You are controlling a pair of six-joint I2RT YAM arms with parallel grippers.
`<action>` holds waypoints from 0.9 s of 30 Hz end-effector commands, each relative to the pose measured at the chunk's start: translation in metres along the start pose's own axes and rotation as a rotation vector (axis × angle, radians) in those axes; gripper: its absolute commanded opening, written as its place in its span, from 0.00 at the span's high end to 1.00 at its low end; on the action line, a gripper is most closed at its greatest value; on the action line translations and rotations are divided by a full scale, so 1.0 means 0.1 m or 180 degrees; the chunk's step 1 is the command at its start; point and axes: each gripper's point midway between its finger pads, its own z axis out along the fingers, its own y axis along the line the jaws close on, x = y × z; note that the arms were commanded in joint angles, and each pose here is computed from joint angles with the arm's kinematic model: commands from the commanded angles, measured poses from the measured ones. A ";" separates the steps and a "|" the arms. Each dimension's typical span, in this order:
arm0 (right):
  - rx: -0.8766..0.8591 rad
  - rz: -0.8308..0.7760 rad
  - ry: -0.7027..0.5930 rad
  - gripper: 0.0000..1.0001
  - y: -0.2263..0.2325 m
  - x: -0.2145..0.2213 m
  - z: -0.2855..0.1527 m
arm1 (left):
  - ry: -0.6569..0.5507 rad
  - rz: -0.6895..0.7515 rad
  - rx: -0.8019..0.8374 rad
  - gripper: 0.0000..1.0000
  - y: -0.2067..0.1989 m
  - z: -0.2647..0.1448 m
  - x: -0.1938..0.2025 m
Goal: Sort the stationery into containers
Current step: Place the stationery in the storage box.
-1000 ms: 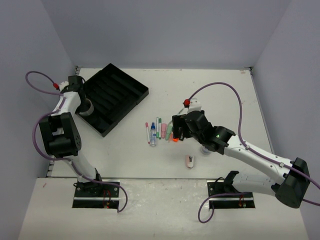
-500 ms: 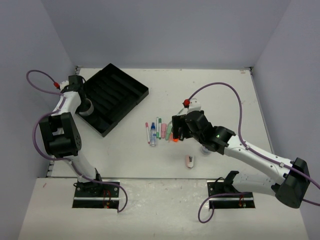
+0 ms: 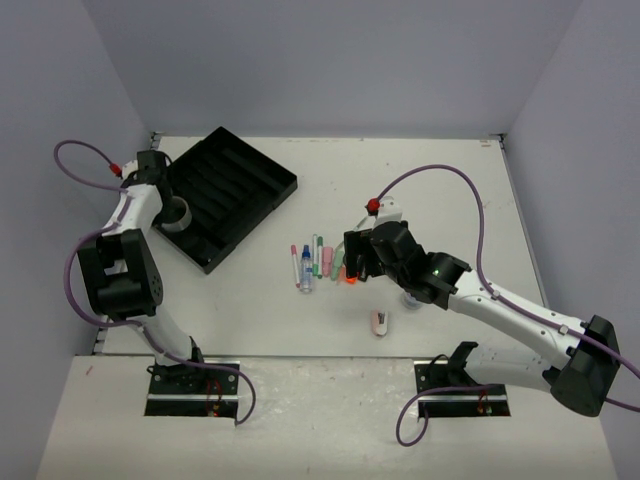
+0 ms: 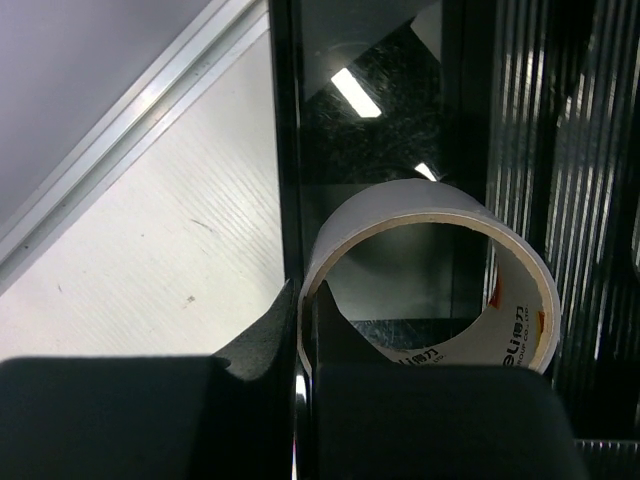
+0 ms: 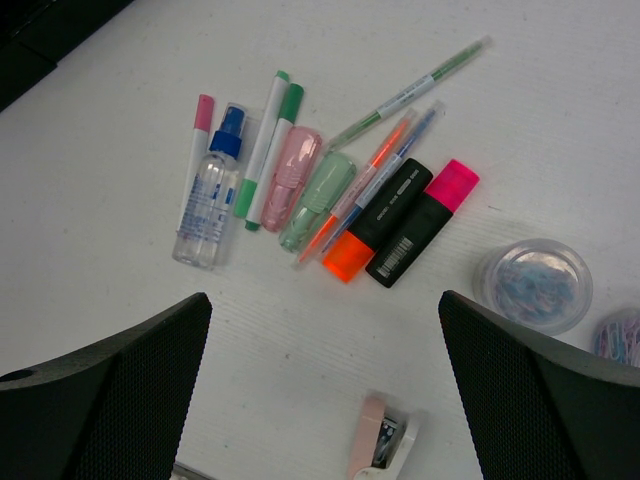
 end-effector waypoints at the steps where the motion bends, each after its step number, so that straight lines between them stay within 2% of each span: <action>1: -0.0063 0.0047 -0.0137 0.01 0.04 -0.14 -0.07 | -0.0142 0.0017 0.0144 1.00 -0.06 -0.20 -0.15; 10: -0.0067 0.0044 -0.0124 0.01 0.04 -0.13 -0.07 | -0.0151 0.0031 0.0044 1.00 0.04 -0.22 -0.11; 17: -0.0069 0.0044 -0.0115 0.01 0.05 -0.13 -0.06 | -0.0286 0.0010 0.0049 1.00 0.11 -0.39 -0.25; 27: -0.0100 0.0044 -0.0135 0.01 0.06 -0.14 -0.08 | -0.0151 0.0079 -0.0110 1.00 0.21 -0.23 -0.10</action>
